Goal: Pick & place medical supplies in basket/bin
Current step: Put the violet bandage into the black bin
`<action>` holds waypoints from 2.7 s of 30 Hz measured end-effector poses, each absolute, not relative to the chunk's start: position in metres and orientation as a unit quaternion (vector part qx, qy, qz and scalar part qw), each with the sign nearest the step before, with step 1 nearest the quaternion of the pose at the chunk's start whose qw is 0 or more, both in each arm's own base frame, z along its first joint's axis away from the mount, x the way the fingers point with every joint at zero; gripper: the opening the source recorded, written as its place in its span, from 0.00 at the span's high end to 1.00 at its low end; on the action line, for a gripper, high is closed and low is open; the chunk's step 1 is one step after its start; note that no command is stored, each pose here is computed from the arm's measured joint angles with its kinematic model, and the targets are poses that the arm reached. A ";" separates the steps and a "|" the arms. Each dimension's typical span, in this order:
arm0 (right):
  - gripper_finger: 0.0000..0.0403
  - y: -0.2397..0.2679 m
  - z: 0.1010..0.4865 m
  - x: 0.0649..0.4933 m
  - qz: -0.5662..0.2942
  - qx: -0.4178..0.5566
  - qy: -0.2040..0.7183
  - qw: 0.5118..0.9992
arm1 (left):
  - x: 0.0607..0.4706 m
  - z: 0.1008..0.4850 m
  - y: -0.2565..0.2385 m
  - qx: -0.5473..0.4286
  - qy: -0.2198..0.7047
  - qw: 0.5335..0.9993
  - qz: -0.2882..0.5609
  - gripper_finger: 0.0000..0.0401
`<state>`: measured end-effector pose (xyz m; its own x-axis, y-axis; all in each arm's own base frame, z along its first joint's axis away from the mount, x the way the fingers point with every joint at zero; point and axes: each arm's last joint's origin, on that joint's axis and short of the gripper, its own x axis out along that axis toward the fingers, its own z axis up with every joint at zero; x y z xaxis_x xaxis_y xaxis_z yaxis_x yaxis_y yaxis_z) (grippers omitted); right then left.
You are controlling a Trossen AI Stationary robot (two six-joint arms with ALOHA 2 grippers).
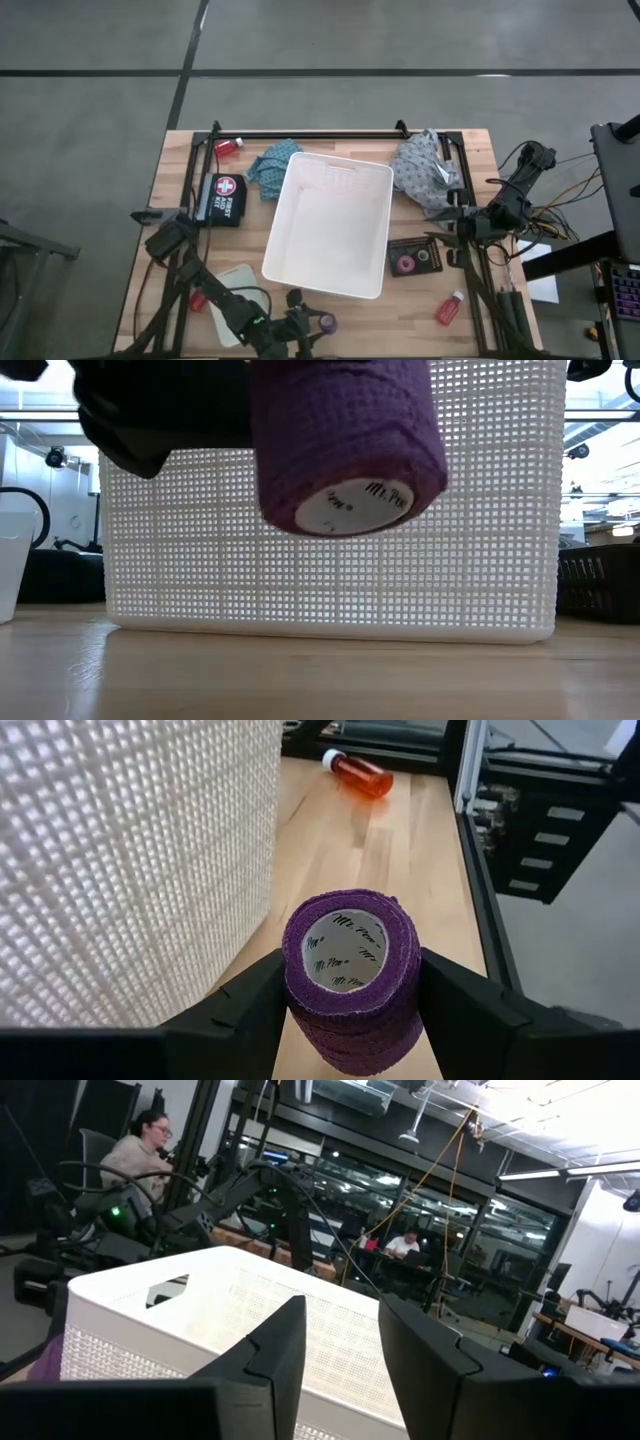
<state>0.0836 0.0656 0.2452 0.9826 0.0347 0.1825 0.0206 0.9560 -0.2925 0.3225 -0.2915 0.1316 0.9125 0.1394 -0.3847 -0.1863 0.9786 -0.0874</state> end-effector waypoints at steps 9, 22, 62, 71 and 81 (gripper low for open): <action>0.69 0.066 0.245 0.084 0.004 -0.148 -0.093 0.985 | 0.322 0.130 -0.293 -0.067 0.211 0.974 0.054 0.48; 0.68 0.066 0.245 0.084 0.004 -0.148 -0.093 0.985 | 0.319 0.125 -0.292 -0.064 0.231 0.969 0.057 0.48; 0.71 0.066 0.245 0.084 0.004 -0.148 -0.093 0.985 | 0.317 0.092 -0.302 -0.104 0.218 0.965 0.106 0.48; 0.68 0.066 0.245 0.084 0.004 -0.148 -0.093 0.985 | 0.317 0.091 -0.302 -0.100 0.223 0.964 0.101 0.45; 0.69 0.066 0.245 0.084 0.004 -0.148 -0.093 0.985 | 0.316 0.091 -0.302 -0.100 0.228 0.964 0.096 0.36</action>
<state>0.0836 0.0656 0.2452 0.9826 0.0349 0.1826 0.0204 0.9560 -0.2925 0.3165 -0.3018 0.0908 0.8770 0.1404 -0.4595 -0.2314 0.9616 -0.1478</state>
